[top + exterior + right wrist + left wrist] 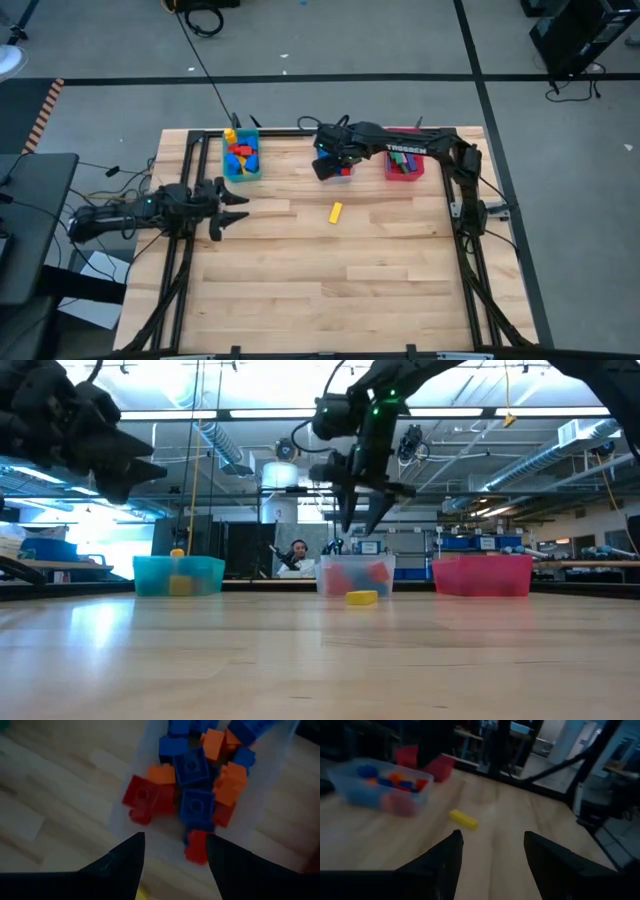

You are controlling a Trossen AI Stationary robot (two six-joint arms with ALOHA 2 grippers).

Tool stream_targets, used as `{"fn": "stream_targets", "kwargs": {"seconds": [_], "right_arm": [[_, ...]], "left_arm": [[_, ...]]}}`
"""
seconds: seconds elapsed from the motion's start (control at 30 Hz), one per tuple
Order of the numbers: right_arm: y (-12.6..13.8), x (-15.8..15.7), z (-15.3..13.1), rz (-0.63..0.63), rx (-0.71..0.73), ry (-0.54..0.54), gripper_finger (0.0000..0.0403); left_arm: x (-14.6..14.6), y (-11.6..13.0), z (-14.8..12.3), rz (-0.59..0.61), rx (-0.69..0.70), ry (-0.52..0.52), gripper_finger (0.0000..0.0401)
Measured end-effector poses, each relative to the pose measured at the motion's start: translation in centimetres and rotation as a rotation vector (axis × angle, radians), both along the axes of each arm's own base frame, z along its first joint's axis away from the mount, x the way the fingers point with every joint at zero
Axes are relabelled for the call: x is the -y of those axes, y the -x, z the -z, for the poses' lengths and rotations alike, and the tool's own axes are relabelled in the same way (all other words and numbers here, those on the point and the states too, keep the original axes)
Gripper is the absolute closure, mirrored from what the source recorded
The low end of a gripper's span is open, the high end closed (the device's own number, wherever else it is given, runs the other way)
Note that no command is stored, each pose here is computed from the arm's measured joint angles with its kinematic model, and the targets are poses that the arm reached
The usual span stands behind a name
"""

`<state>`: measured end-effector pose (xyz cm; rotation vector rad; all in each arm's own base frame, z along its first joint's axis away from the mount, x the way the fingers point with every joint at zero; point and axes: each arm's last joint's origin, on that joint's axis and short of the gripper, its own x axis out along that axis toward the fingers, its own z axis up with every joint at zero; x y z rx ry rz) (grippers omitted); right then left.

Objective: Sort blocks by size
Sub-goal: Put the yellow block into the red bin

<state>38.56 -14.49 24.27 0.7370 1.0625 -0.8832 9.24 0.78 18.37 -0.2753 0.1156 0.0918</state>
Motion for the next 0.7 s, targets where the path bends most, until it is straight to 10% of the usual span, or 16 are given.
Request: {"fn": "stream_targets", "kwargs": {"seconds": [0.4, 0.7], "right_arm": [[2.3, -4.1, -5.1, 0.108, 0.050, 0.022, 0.0183], [1.3, -8.4, -1.8, 0.331, 0.039, 0.050, 0.0179]], "left_arm": [[0.2, -0.9, 2.1, 0.009, 0.068, -0.186, 0.0182], [0.2, -0.9, 2.1, -0.003, 0.066, -0.223, 0.0182]]}}
